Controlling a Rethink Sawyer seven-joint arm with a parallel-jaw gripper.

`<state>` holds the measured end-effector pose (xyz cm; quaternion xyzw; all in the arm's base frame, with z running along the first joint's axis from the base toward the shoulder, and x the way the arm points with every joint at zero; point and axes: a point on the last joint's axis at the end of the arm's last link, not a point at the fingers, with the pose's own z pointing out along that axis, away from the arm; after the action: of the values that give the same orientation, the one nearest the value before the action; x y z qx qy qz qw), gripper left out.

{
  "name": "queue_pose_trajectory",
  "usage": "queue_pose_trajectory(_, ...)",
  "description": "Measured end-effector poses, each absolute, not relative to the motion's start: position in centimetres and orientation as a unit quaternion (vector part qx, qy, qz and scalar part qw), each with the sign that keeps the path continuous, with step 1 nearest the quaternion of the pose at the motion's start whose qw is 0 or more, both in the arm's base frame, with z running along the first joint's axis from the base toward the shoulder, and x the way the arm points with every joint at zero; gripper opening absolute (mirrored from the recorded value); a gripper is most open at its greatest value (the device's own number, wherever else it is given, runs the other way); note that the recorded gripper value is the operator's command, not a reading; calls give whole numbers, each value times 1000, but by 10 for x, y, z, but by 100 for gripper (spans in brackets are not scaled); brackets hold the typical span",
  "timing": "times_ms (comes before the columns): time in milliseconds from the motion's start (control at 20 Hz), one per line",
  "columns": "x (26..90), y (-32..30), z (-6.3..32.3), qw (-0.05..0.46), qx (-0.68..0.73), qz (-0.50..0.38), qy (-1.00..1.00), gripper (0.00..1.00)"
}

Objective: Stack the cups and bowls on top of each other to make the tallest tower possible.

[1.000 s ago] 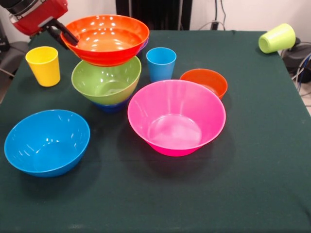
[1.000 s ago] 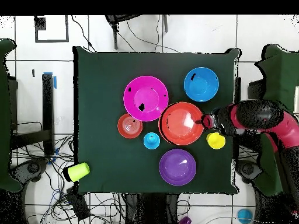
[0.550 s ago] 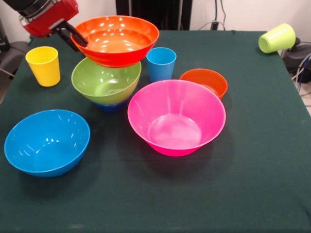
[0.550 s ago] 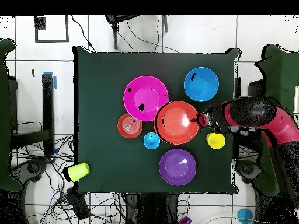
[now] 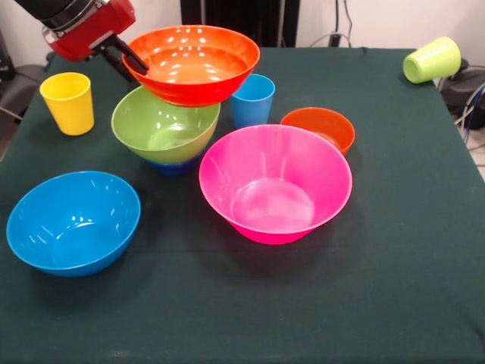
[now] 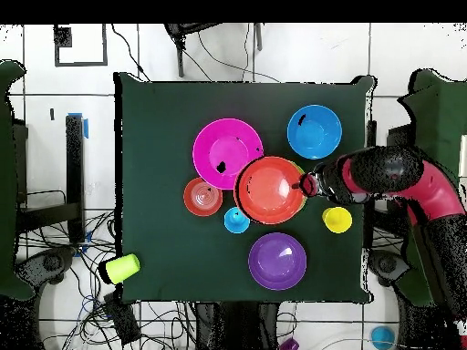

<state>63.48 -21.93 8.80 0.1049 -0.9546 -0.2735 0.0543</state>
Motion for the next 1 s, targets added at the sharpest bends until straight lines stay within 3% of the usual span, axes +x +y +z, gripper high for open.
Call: queue_pose_trajectory(1000,663,-221,97,35,102,-260,-960,0)
